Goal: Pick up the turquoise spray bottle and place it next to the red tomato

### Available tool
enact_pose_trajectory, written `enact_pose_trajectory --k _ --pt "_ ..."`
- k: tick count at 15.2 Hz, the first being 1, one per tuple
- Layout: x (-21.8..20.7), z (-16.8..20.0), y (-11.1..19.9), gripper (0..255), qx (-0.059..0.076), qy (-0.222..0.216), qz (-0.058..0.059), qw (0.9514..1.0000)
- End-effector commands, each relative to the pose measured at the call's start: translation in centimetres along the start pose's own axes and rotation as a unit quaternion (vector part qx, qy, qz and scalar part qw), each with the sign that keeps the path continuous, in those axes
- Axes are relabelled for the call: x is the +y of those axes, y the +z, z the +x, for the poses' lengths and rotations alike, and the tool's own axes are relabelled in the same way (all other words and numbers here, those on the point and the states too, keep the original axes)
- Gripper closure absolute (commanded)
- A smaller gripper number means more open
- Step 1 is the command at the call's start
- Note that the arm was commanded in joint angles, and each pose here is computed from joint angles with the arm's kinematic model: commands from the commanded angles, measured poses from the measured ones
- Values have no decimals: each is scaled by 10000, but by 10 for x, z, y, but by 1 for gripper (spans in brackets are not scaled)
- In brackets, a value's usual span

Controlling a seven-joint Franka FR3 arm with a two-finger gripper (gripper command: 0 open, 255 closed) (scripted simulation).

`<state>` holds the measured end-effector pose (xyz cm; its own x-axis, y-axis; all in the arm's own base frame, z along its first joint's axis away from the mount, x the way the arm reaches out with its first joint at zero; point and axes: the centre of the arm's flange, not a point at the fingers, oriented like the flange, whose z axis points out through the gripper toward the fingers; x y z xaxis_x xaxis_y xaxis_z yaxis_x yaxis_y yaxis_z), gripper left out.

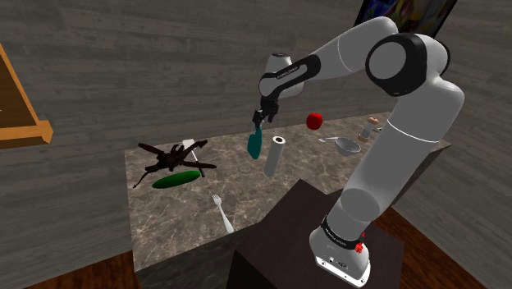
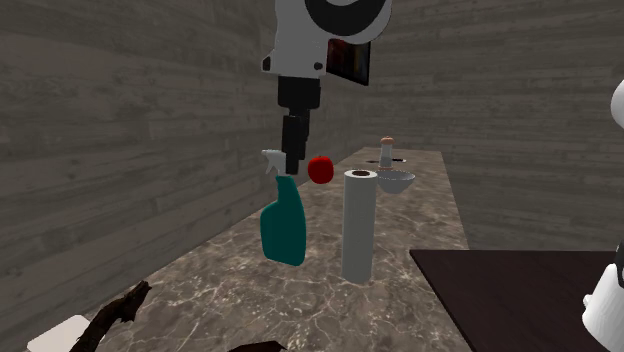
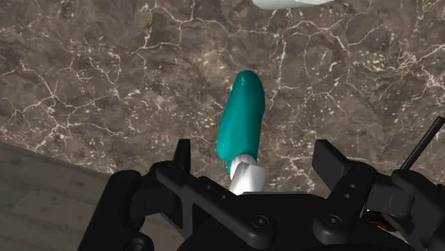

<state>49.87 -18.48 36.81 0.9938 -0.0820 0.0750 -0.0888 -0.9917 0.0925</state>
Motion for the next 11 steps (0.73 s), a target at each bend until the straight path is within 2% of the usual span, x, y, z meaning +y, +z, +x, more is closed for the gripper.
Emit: enact_pose_trajectory --k 1,8,9,11 --pt "0 0 9 0 3 0 -1 10000" --pt "0 0 9 0 3 0 -1 10000" --pt "0 0 9 255 3 0 -1 10000" --pt "0 0 9 255 3 0 -1 10000"
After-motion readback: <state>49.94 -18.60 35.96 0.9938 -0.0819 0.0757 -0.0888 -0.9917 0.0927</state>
